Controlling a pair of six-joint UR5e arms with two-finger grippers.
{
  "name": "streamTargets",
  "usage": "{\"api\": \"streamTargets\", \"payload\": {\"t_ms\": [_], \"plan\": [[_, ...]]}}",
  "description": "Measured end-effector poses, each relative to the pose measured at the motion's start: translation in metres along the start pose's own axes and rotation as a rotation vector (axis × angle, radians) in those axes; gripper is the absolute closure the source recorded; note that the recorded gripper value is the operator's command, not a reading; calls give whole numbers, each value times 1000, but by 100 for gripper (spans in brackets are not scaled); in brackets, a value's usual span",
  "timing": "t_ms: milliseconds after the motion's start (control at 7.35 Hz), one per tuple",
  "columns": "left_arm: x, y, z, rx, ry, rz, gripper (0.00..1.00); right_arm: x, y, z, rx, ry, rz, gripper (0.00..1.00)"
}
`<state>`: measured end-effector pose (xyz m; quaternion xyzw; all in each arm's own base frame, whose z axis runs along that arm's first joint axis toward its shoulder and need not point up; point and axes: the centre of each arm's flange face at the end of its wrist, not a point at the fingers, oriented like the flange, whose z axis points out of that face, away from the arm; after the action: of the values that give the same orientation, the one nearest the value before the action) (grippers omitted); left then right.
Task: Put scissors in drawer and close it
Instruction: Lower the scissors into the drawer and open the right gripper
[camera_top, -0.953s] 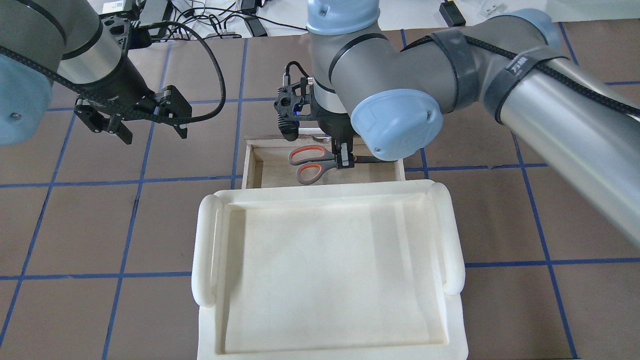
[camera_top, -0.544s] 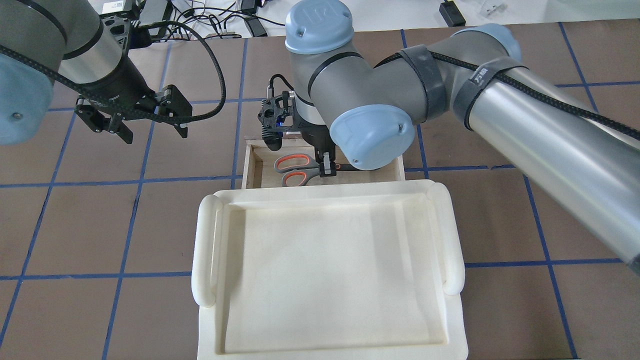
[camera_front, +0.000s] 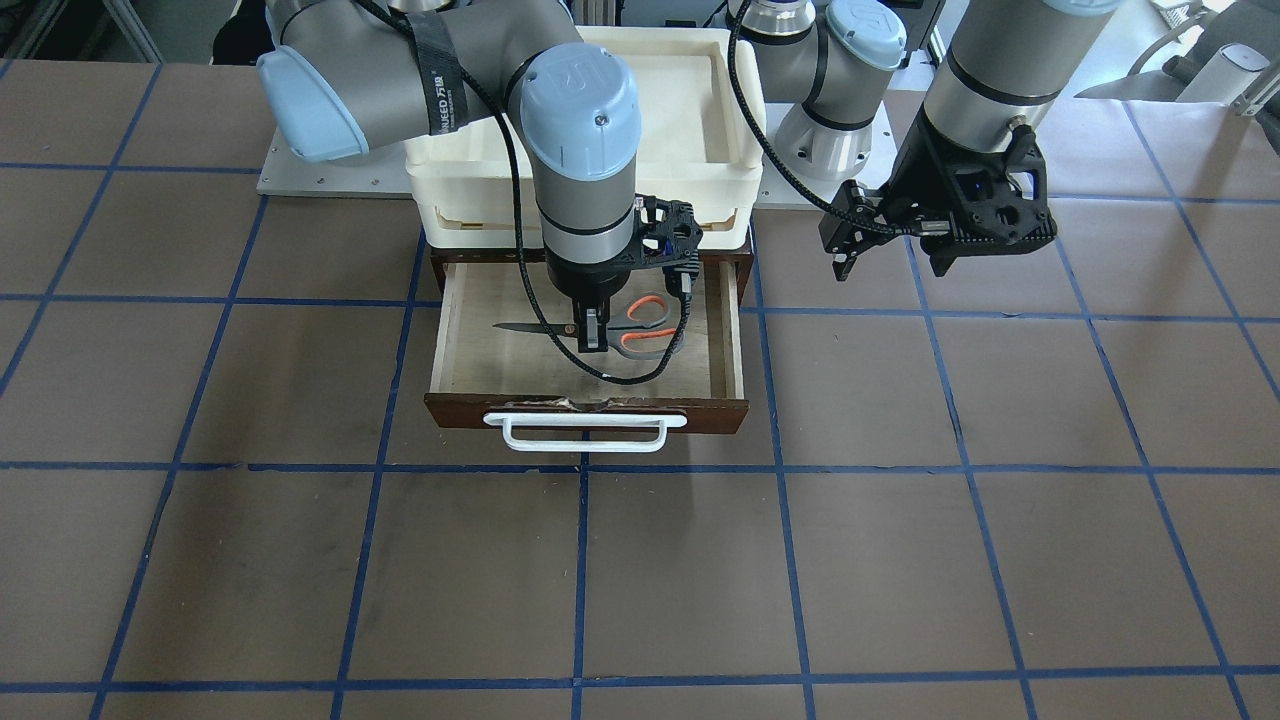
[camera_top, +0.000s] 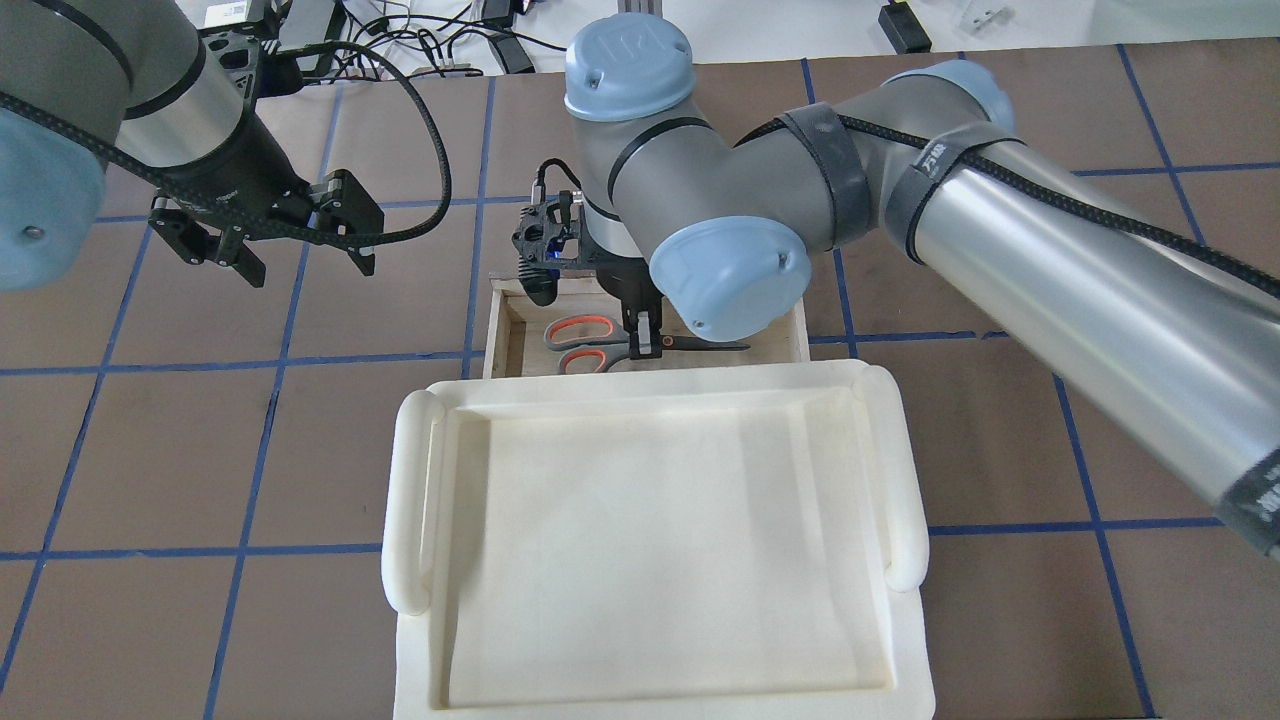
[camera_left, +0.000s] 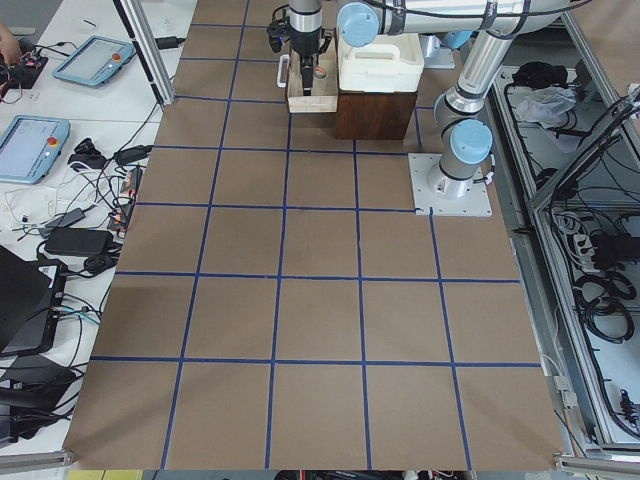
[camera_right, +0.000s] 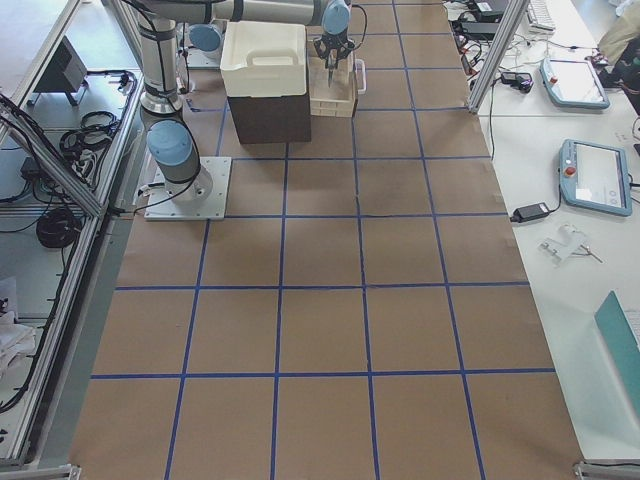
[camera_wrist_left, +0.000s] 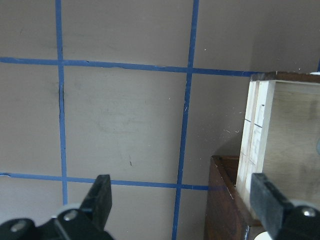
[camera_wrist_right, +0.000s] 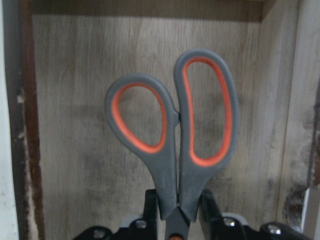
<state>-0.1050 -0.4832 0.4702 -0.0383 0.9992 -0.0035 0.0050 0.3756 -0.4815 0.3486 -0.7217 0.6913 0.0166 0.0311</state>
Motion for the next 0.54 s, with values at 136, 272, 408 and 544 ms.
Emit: {"api": "streamTargets", "payload": {"t_ms": [136,272,408,544], "plan": [[0,0,0,0,0,0,0,1,0,3,-2,-5,2,95],[0,0,0,1,0,0,0,1,0,5,-3,-9,3,95],[0,0,0,1,2,0,0,1,0,7,-5,-12,4,94],[0,0,0,1,3,0,0,1,0,9,-6,-15,4,94]]}}
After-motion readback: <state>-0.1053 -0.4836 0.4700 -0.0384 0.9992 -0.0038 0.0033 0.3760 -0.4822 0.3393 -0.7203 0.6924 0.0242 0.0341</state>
